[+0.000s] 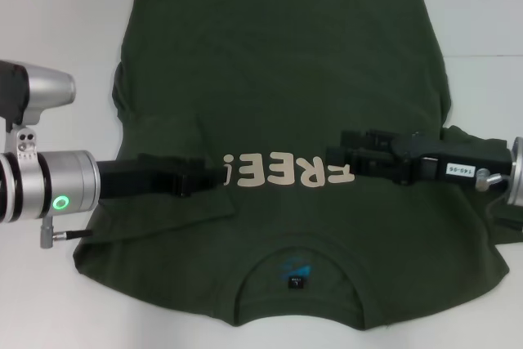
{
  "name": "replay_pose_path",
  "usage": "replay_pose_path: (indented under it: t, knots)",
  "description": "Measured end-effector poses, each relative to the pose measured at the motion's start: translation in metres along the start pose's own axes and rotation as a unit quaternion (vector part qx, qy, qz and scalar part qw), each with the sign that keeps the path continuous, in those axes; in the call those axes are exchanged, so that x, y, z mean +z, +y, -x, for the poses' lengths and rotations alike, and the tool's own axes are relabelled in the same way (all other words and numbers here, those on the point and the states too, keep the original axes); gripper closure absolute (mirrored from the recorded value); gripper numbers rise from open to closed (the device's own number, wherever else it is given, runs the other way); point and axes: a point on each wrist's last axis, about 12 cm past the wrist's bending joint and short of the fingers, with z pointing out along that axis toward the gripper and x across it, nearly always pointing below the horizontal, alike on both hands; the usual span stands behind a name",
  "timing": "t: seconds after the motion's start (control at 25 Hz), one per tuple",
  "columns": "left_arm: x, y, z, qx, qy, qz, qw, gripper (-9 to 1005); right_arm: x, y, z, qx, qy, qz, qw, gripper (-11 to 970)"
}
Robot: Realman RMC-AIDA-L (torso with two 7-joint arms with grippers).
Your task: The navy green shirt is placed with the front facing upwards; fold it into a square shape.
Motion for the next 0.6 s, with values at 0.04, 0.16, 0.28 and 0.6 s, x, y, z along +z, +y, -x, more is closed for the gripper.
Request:
replay_pose_path:
  t: [0.04, 0.16, 0.28, 0.6]
  knots:
    - [-0.001, -0.001, 0.002, 0.003, -0.007, -0.005, 1.000, 785, -0.002, -0.001, 0.001, 0.006, 0.001, -0.002, 1.000, 238]
    - [-0.002, -0.006, 0.006, 0.014, -0.032, -0.028, 0.999, 668, -0.013, -0.006, 0.006, 0.034, 0.005, -0.016, 0.999, 239]
    - [-0.004, -0.011, 0.009, 0.036, -0.060, -0.052, 0.996, 552, -0.029, -0.012, 0.008, 0.075, 0.009, -0.035, 0.997, 240]
    - [0.001, -0.019, 0.002, 0.080, -0.100, -0.090, 0.988, 231, -0.082, -0.031, 0.009, 0.170, 0.030, -0.125, 0.977, 243]
